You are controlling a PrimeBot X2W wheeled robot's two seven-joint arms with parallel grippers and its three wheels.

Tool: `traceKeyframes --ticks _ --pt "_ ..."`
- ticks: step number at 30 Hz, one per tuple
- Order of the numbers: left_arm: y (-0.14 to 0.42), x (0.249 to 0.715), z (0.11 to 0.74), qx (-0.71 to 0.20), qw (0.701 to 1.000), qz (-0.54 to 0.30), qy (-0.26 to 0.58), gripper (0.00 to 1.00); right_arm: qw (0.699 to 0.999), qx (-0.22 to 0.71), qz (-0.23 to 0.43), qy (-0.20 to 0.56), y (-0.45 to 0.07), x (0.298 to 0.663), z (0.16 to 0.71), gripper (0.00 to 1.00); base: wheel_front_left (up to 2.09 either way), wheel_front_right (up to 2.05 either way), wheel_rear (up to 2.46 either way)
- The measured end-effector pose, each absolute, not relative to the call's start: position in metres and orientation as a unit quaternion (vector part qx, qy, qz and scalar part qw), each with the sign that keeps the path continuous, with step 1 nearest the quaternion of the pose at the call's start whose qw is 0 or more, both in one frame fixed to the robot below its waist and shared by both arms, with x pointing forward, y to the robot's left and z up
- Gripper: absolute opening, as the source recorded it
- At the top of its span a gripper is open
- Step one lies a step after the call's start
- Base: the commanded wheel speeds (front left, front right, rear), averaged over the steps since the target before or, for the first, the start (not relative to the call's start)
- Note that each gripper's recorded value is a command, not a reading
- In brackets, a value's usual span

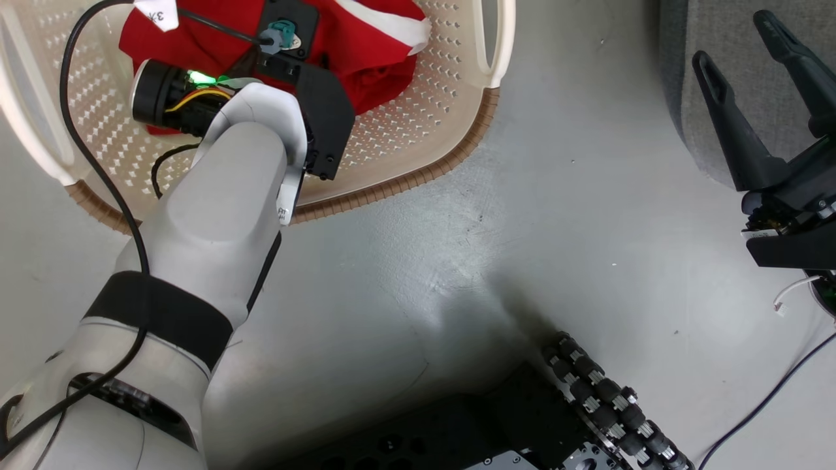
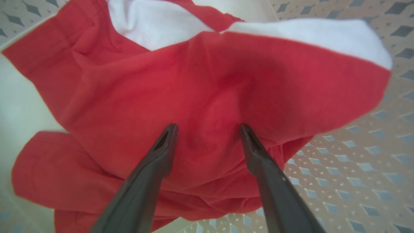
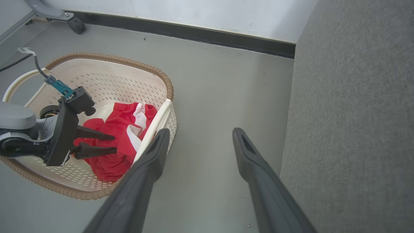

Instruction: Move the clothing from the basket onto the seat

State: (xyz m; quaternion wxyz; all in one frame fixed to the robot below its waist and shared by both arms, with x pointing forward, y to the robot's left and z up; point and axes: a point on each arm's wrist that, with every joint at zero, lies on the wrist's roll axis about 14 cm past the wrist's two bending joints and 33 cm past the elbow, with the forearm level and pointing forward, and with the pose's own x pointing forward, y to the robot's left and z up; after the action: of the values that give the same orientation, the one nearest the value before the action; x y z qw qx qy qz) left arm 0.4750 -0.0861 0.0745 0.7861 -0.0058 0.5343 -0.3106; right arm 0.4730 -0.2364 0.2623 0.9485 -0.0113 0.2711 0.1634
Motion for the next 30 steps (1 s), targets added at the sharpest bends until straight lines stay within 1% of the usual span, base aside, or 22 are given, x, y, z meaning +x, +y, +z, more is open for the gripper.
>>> traceKeyframes --ticks 3,5,8,9,10,11,17,24,30 --pt "-0.088 0.476 0.073 -0.005 0.788 -0.31 0.532 1.0 0.948 -0.013 0.162 0.275 -0.238 0.47 0.263 1.0 0.0 0.0 0.0" --pt "-0.091 0.481 0.074 -0.008 0.791 -0.311 0.526 0.95 0.947 -0.014 0.16 0.278 -0.24 0.469 0.263 1.0 0.0 0.0 0.0" --pt "-0.095 0.484 0.076 -0.013 0.795 -0.313 0.519 0.48 0.947 -0.013 0.156 0.28 -0.243 0.468 0.263 1.0 0.0 0.0 0.0" --pt "-0.097 0.485 0.077 -0.014 0.797 -0.314 0.516 0.42 0.948 -0.013 0.155 0.279 -0.244 0.468 0.264 1.0 0.0 0.0 0.0" --pt "-0.098 0.486 0.077 -0.014 0.798 -0.315 0.514 0.32 0.948 -0.013 0.153 0.28 -0.244 0.468 0.264 1.0 0.0 0.0 0.0" --pt "-0.099 0.487 0.078 -0.015 0.8 -0.316 0.511 0.0 0.948 -0.014 0.152 0.28 -0.245 0.468 0.264 1.0 0.0 0.0 0.0" --pt "-0.102 0.491 0.082 -0.02 0.806 -0.317 0.5 0.0 0.949 -0.01 0.148 0.277 -0.245 0.47 0.266 1.0 0.0 0.0 0.0" --pt "-0.106 0.511 0.107 -0.059 0.835 -0.307 0.453 0.0 0.952 -0.005 0.144 0.271 -0.245 0.472 0.269 1.0 0.0 0.0 0.0" --pt "-0.102 0.503 0.124 -0.089 0.845 -0.297 0.436 0.0 0.956 -0.003 0.138 0.259 -0.248 0.478 0.278 1.0 0.0 0.0 0.0"
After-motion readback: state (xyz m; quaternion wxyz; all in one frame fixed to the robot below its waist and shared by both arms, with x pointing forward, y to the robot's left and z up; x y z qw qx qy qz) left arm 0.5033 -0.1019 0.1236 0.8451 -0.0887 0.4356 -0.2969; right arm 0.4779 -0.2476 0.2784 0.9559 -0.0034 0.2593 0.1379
